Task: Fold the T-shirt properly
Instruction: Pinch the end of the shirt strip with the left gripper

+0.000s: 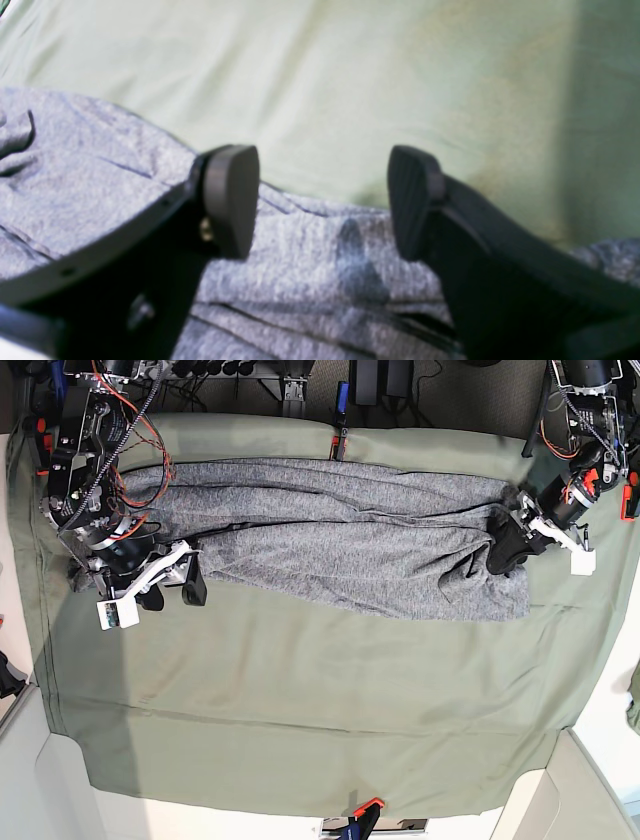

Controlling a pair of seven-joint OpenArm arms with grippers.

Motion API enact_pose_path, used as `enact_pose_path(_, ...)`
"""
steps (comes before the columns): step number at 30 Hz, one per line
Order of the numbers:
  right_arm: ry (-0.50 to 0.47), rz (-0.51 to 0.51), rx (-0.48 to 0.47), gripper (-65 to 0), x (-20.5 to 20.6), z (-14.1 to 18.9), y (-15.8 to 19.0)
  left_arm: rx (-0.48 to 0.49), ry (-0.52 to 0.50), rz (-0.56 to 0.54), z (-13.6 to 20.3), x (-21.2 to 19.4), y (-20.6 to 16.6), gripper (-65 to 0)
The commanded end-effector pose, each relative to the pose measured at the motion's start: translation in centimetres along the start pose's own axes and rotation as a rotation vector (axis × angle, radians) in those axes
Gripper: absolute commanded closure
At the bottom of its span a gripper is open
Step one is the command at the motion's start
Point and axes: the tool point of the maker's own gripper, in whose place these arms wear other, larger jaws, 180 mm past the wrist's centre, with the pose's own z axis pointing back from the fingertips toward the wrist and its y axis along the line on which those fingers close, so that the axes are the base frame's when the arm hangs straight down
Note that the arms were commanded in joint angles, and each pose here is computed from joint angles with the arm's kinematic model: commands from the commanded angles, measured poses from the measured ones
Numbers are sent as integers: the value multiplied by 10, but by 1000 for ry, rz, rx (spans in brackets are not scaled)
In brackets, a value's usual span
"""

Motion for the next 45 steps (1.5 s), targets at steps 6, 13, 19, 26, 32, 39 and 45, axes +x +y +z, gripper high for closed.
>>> enact_pose_path(6, -56, 11, 10, -403, 17, 2, 2, -56, -29, 2, 2, 14, -12, -359)
enact_pose_path(13, -56, 11, 10, -402, 17, 2, 2, -58, -23, 2, 1, 12, -12, -359)
enact_pose_path(19, -56, 11, 10, -402, 17, 2, 2, -83, 37, -3, -9, -3, -21, -359)
enact_pose_path(26, -56, 11, 10, -403, 17, 2, 2, -76, 58, -54, -18, 1, -23, -359)
enact_pose_path(32, -64, 11, 10, -403, 19, 2, 2, -79, 22, -54, -19, 9, -25, -191)
enact_pose_path(39, -73, 11, 10, -402, 20, 2, 2, -47, 29, -88, -20, 8, -19, 0)
enact_pose_path(45, -71, 12, 9, -402, 20, 3, 2, 104, -43, -311, -19, 26, 4, 0)
